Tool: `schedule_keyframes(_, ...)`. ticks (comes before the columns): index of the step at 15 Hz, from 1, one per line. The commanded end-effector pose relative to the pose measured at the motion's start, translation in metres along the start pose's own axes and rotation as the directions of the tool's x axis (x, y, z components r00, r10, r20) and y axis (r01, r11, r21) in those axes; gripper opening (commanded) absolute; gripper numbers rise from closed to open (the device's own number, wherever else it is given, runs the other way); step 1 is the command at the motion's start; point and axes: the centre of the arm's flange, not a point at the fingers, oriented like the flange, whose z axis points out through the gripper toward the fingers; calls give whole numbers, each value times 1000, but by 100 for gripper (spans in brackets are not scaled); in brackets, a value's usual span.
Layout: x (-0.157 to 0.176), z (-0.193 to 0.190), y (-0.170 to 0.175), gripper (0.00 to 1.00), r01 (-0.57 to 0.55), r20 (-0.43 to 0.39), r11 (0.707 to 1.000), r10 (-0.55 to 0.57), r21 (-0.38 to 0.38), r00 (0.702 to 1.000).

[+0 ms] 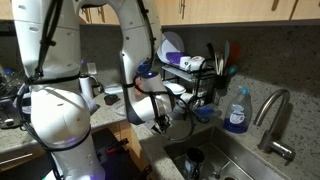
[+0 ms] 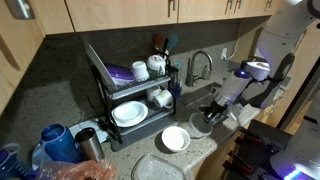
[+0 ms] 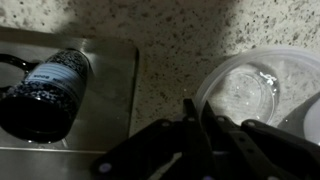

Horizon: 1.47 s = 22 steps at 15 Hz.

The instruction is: Pour the sugar out of the clear bowl into the white bowl

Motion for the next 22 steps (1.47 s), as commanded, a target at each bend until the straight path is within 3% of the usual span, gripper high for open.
schedule_keyframes(1, -3, -61, 13, 2, -6, 67, 1000, 7, -16, 998)
schedule_keyframes(5, 0, -64, 7, 2, 21, 80, 1000, -20, -21, 997)
schedule_keyframes(9, 8, -74, -8, 2, 70, 38, 991, -66, -111, 997)
schedule_keyframes(10, -21, -10, 4, 9, 48, 15, 998, -47, -32, 999)
schedule_keyframes(14, -20, -13, -2, 9, 71, 3, 995, -71, -67, 997)
schedule_keyframes(15, -20, -13, -2, 9, 71, 3, 995, -71, -68, 997)
schedule_keyframes(16, -20, -13, -1, 2, 71, 3, 995, -71, -68, 997)
schedule_keyframes(22, 4, -16, -9, 2, 82, 31, 996, -80, -47, 996)
